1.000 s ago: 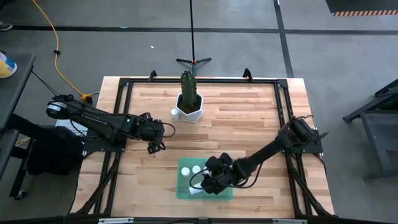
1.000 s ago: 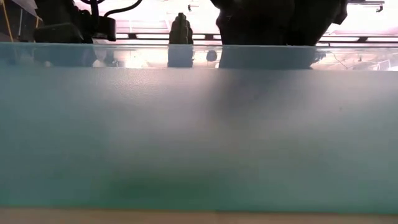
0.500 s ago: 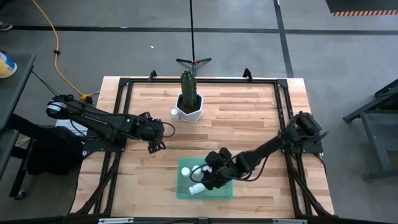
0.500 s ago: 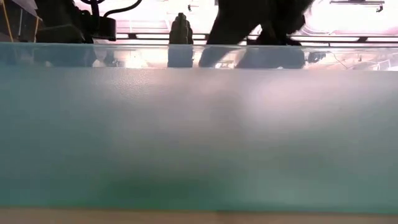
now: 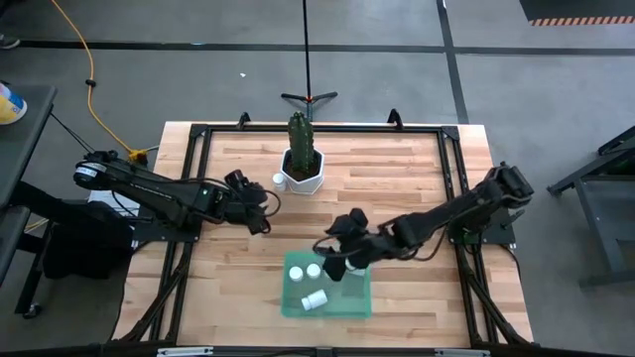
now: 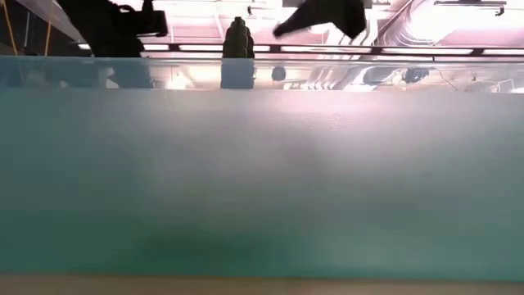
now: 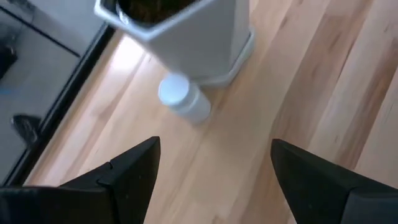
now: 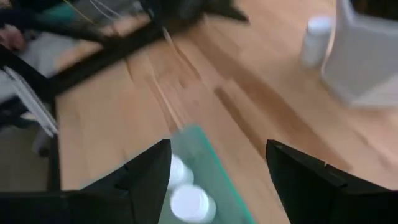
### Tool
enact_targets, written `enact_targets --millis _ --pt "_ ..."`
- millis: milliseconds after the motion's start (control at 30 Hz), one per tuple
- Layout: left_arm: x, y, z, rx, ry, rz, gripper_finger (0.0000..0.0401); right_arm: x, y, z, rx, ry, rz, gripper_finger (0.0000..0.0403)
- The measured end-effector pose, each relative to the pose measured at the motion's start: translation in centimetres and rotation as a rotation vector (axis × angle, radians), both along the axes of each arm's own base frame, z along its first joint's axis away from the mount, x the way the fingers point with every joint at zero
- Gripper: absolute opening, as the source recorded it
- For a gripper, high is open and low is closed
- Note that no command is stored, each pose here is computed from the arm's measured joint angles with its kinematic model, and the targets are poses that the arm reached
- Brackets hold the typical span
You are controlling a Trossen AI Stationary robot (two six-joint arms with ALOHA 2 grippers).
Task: Pick and place pill bottles into a basket
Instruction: Put the white pill bottle into the green bin
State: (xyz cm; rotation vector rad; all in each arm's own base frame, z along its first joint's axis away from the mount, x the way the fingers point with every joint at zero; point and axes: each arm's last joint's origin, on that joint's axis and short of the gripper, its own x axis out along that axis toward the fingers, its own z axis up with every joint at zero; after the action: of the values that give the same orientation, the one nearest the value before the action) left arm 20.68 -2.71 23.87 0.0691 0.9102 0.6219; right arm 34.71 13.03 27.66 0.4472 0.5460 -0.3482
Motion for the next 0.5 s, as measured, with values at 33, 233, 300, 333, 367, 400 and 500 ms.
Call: enact_targets --millis 33,233,300,333,367,400,500 --pt "0.2 0.0 -0.1 0.007 -0.016 -0.006 0.0337 -0.2 -0.2 0.8 -0.004 -0.026 0.006 0.0252" --pt "0.6 1.1 -2.0 -0.027 -0.068 0.015 0.0337 -2.2 -1.3 5.8 -0.089 -0.210 0.021 0.0252" --pt "0.6 1.8 -2.8 -0.050 -0.081 0.038 0.0337 -3.2 -1.5 7.4 -0.125 -0.263 0.022 0.0252" --pt "0.6 2.1 -3.1 -0.065 -0.092 0.046 0.0337 -3.7 -1.6 8.1 -0.142 -0.285 0.025 0.0252" --pt "0.6 2.4 -3.6 -0.086 -0.101 0.050 0.0337 -4.2 -1.6 8.7 -0.155 -0.300 0.029 0.0252" --pt "0.6 2.7 -4.0 -0.110 -0.111 0.052 0.0337 -4.7 -1.7 9.3 -0.169 -0.314 0.031 0.0252" --pt "0.6 3.6 -4.9 -0.183 -0.171 0.017 0.0337 -5.9 -1.8 10.6 -0.196 -0.345 0.043 0.0252"
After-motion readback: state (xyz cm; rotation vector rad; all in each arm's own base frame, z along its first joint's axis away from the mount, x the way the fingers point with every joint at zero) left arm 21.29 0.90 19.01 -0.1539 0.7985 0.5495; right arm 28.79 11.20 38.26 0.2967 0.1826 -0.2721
